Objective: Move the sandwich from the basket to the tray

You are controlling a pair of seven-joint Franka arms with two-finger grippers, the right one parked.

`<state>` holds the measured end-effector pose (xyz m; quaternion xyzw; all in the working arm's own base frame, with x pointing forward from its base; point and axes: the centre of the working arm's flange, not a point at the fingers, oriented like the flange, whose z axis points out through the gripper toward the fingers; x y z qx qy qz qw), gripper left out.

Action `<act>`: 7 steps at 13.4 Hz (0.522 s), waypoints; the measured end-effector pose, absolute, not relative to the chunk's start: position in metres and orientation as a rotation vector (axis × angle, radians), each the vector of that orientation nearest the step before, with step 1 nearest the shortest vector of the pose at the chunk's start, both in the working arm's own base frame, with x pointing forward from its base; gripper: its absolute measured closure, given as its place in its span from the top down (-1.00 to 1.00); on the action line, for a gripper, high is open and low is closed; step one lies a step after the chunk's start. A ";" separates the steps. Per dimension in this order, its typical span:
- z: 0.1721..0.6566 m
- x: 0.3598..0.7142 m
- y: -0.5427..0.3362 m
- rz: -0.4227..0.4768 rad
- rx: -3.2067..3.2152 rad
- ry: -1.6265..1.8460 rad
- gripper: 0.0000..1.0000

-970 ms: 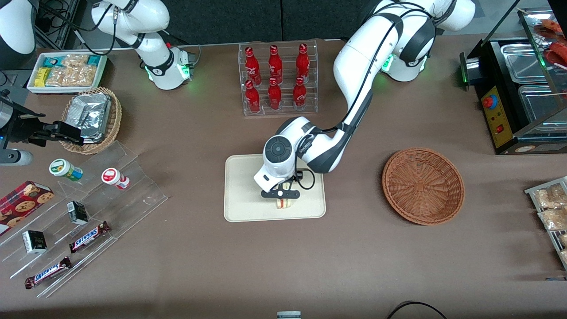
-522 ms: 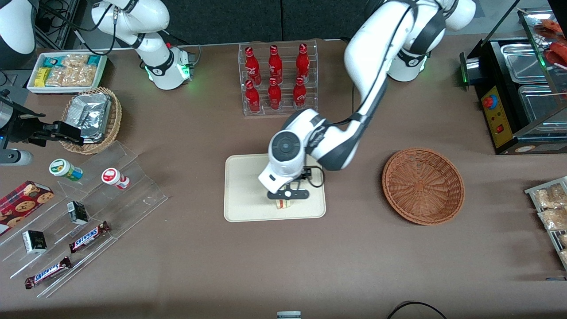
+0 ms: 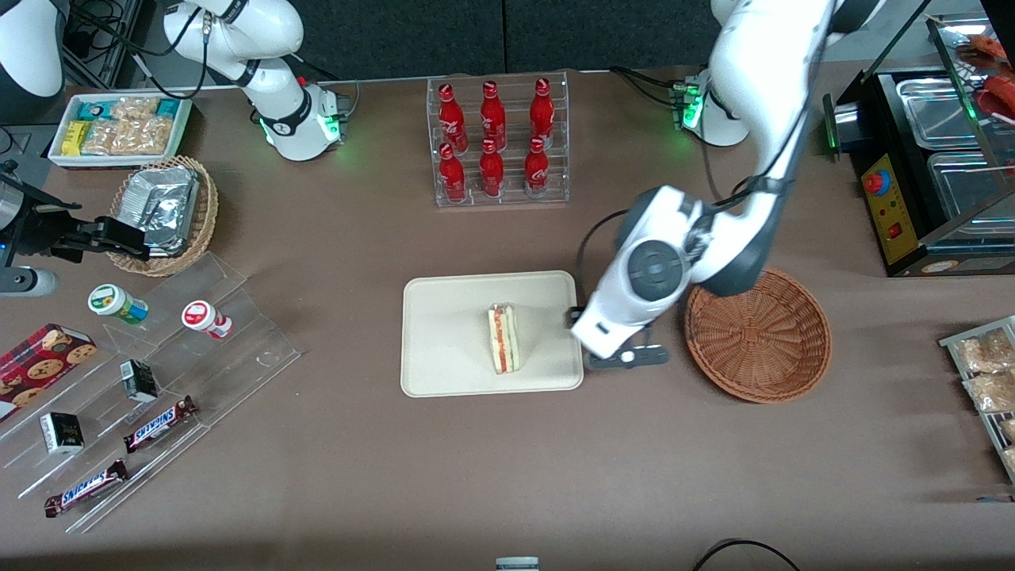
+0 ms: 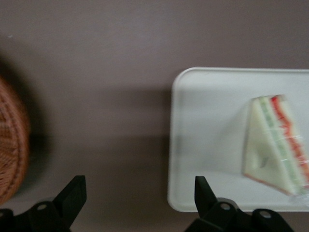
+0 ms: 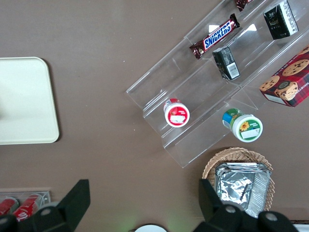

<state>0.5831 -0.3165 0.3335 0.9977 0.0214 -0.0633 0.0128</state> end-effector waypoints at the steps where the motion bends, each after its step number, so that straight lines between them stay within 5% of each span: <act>1: 0.328 0.575 -0.290 -0.192 3.109 0.039 0.98; 7: 0.341 0.556 -0.131 -0.193 3.094 -0.063 0.98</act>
